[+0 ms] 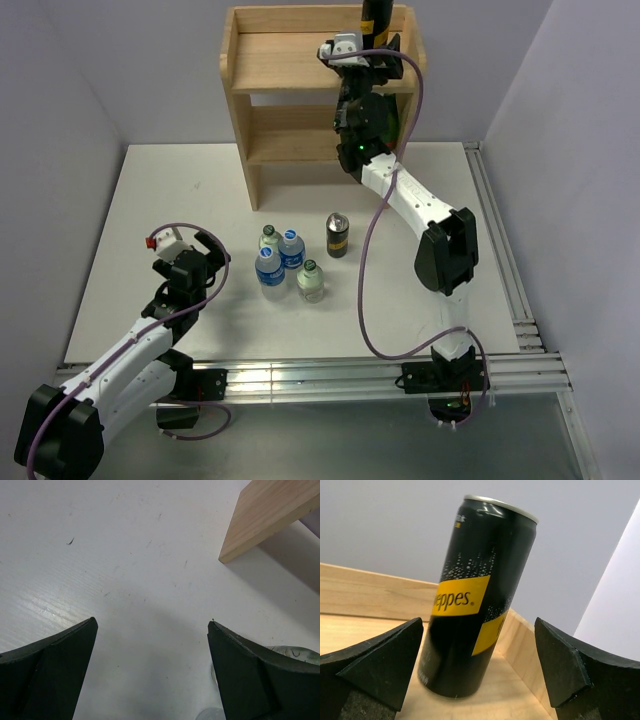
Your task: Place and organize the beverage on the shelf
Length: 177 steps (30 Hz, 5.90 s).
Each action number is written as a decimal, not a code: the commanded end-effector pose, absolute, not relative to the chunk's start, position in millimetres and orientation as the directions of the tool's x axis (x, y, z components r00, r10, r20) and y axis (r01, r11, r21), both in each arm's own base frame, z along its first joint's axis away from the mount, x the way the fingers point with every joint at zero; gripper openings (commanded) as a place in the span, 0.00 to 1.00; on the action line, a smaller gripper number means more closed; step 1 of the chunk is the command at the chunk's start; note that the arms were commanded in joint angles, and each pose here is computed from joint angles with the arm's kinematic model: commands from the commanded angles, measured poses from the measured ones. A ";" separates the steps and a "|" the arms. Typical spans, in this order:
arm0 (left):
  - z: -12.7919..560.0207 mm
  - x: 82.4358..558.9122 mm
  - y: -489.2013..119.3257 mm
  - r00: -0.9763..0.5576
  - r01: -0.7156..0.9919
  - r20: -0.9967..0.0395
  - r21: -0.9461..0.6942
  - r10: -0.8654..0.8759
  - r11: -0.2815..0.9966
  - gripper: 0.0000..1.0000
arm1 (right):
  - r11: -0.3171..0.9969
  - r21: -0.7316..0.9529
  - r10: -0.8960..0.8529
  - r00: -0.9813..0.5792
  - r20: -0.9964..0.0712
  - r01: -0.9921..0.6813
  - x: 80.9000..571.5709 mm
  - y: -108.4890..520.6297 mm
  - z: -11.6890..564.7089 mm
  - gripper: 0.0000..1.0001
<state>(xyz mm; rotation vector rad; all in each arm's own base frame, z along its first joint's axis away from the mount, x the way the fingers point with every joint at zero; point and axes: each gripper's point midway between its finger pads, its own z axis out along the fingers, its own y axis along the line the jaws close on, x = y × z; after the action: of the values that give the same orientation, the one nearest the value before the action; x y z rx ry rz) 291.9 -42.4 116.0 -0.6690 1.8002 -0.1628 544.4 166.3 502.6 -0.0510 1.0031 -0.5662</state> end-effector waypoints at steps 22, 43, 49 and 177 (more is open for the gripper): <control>124.5 299.4 -41.9 -0.169 -0.374 -0.841 -0.428 -0.515 0.822 0.99 | 0.903 -0.257 -0.374 0.333 -0.866 0.345 380.6 226.3 527.6 0.98; 121.3 302.7 -51.7 -0.202 -0.352 -0.849 -0.403 -0.489 0.845 0.99 | 0.932 0.304 0.202 -0.410 -0.889 -0.199 232.9 209.4 218.4 1.00; 122.2 302.8 -55.1 -0.205 -0.338 -0.851 -0.402 -0.484 0.851 0.99 | 0.923 0.342 0.219 -0.489 -0.844 -0.178 229.7 221.7 149.1 1.00; 120.4 302.1 -60.6 -0.218 -0.354 -0.862 -0.368 -0.458 0.860 0.99 | 0.980 0.125 0.121 0.037 -0.992 0.155 521.0 123.1 490.8 0.42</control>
<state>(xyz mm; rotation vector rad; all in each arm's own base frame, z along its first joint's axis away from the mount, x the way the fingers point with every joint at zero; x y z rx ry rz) 295.7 -60.1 101.3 -0.5969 1.8791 -0.0956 525.3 132.4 482.2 0.1991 1.5631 -0.0138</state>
